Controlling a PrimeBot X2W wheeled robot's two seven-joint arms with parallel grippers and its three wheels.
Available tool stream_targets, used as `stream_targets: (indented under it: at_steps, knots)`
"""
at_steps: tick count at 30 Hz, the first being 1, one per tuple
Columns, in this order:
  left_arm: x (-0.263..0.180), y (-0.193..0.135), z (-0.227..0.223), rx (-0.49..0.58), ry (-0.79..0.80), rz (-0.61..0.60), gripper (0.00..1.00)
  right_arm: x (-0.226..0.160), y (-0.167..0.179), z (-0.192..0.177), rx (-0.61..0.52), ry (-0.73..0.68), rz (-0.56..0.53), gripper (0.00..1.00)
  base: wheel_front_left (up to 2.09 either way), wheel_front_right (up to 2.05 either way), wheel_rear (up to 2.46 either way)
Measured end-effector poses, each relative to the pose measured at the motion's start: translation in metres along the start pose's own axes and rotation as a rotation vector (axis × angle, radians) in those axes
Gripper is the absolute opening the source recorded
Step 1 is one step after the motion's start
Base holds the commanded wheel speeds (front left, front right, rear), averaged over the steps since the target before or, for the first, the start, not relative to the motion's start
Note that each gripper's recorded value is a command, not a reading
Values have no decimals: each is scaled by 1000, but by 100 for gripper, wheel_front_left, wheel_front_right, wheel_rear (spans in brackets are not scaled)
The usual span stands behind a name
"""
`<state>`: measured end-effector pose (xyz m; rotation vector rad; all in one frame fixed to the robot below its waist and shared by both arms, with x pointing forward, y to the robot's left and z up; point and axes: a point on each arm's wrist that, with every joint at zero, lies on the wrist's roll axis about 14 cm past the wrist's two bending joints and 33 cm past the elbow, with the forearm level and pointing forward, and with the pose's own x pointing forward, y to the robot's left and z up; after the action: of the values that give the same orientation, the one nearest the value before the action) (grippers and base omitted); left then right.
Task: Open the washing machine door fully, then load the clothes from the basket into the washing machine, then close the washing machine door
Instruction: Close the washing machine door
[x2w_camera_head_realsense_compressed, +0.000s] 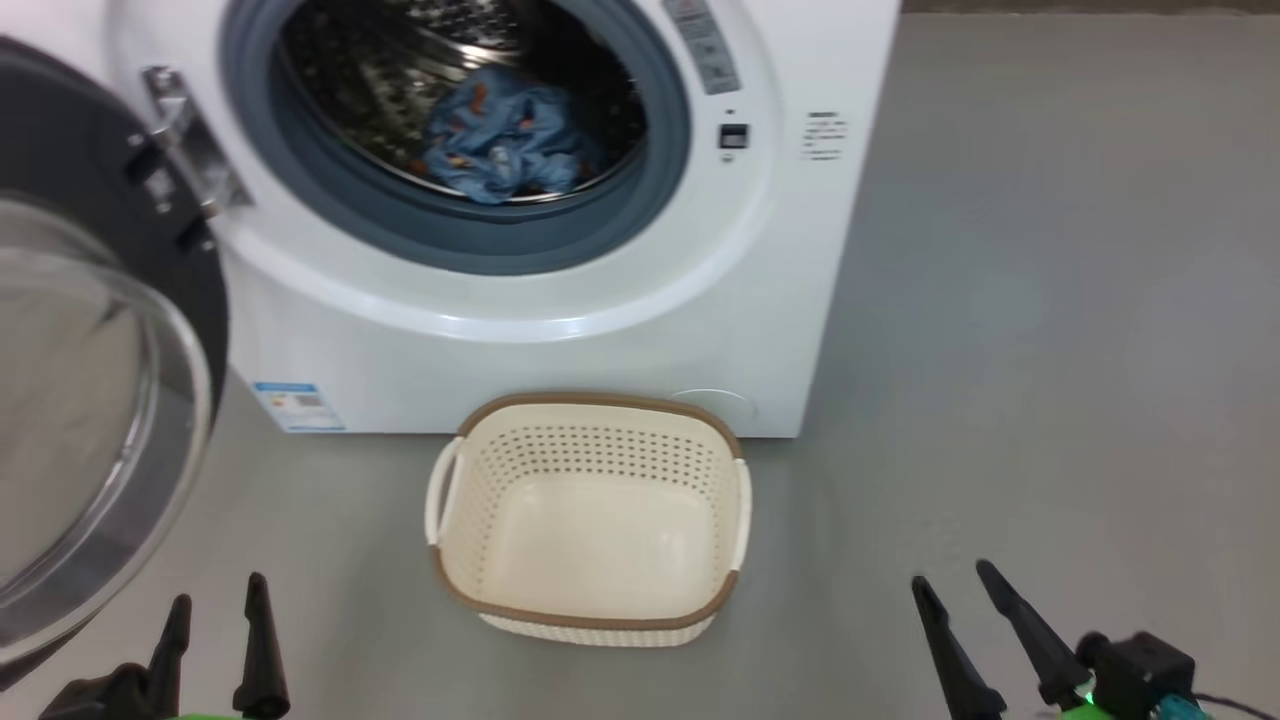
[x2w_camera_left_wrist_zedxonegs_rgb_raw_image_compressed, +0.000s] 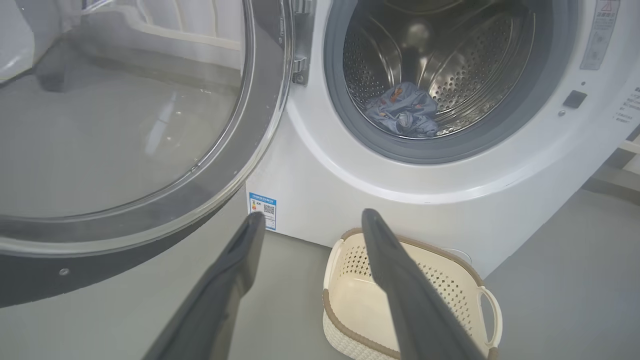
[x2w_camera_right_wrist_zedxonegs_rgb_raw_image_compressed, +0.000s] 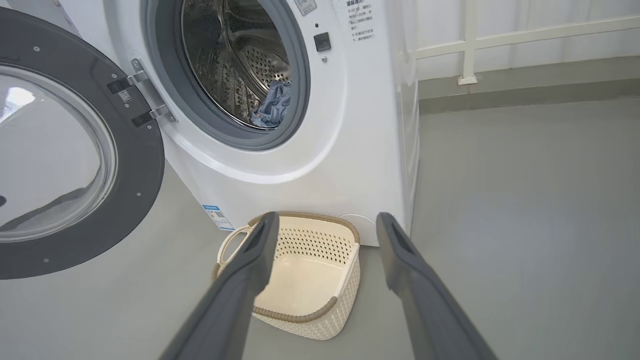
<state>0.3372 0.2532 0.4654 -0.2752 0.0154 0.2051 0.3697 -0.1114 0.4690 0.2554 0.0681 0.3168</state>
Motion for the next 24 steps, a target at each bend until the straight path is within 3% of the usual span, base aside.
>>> stream_targets:
  at_steps: [14, 24]
  knots:
    - [-55, 65, 10, -20, -37, 221, 100, 50, 79, -8, -15, 34, 284, 100, 0, 0, 0]
    - [-99, 103, 17, -55, -77, 369, 100, 63, 135, -20, -21, 72, 464, 100, 0, 0, 0]
